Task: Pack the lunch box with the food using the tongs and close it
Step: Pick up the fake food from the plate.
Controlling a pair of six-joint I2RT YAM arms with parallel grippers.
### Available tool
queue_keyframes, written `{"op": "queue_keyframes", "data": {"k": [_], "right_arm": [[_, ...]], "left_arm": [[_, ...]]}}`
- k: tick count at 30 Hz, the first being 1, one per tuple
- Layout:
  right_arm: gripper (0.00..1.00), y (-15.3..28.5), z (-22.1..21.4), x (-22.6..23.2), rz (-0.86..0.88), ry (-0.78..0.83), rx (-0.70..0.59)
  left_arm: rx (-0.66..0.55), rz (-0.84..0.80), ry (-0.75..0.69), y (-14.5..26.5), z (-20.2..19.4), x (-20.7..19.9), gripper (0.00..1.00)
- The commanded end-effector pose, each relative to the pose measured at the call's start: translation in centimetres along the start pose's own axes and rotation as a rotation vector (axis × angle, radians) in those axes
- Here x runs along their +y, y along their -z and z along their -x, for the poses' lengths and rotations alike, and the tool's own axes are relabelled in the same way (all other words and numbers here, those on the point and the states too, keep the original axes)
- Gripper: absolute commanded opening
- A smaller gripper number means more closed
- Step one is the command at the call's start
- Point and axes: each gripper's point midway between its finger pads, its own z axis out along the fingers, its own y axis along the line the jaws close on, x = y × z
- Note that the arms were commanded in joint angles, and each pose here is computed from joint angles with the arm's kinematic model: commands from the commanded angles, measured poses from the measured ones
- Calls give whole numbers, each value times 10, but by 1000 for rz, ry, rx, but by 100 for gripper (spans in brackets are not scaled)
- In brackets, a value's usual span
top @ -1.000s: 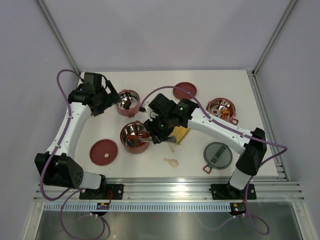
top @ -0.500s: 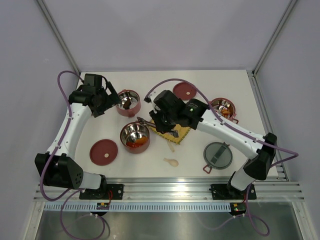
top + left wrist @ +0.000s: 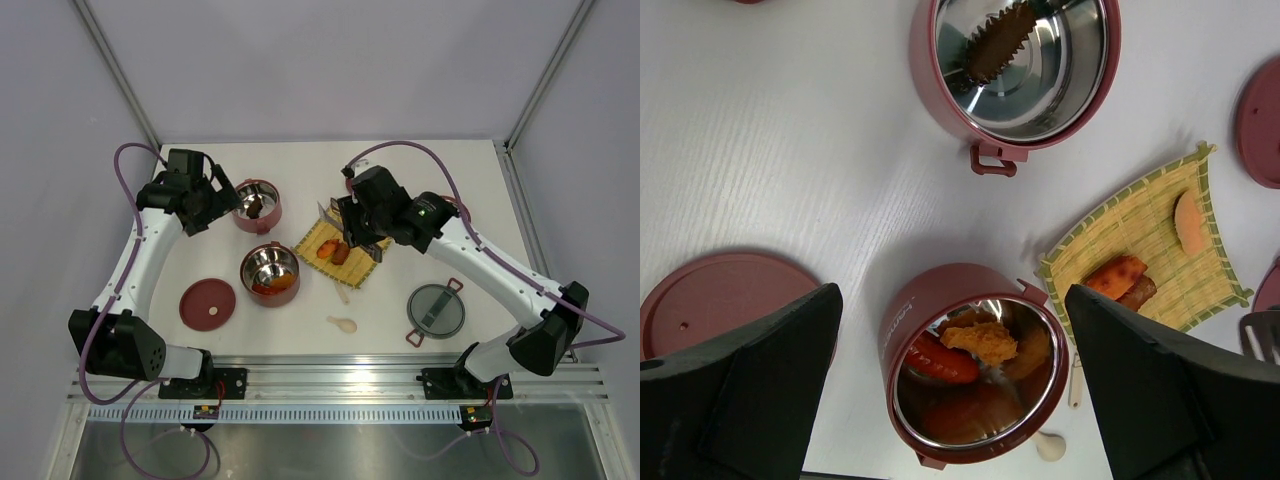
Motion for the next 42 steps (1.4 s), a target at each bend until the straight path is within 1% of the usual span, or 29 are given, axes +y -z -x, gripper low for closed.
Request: {"op": "queue_keyframes", "data": {"k": [1, 6, 11, 16, 31, 37, 42], "right_arm": [[57, -3, -10, -2, -10, -54, 31], [59, -14, -25, -5, -24, -79, 74], [57, -26, -40, -6, -38, -100, 119], [57, -33, -54, -8, -59, -119, 165], [57, -32, -76, -11, -76, -166, 229], [57, -30, -76, -12, -75, -151, 230], [56, -35, -83, -11, -72, -143, 262]], "left_arm": [[-55, -45, 12, 12, 13, -8, 99], [-47, -39, 7, 8, 11, -7, 99], [-45, -31, 1, 7, 10, -5, 99], [-51, -28, -2, 6, 11, -4, 99], [-39, -29, -5, 0, 9, -4, 99], [-40, -25, -8, 0, 9, -4, 99], [-39, -27, -6, 0, 9, -4, 99]]}}
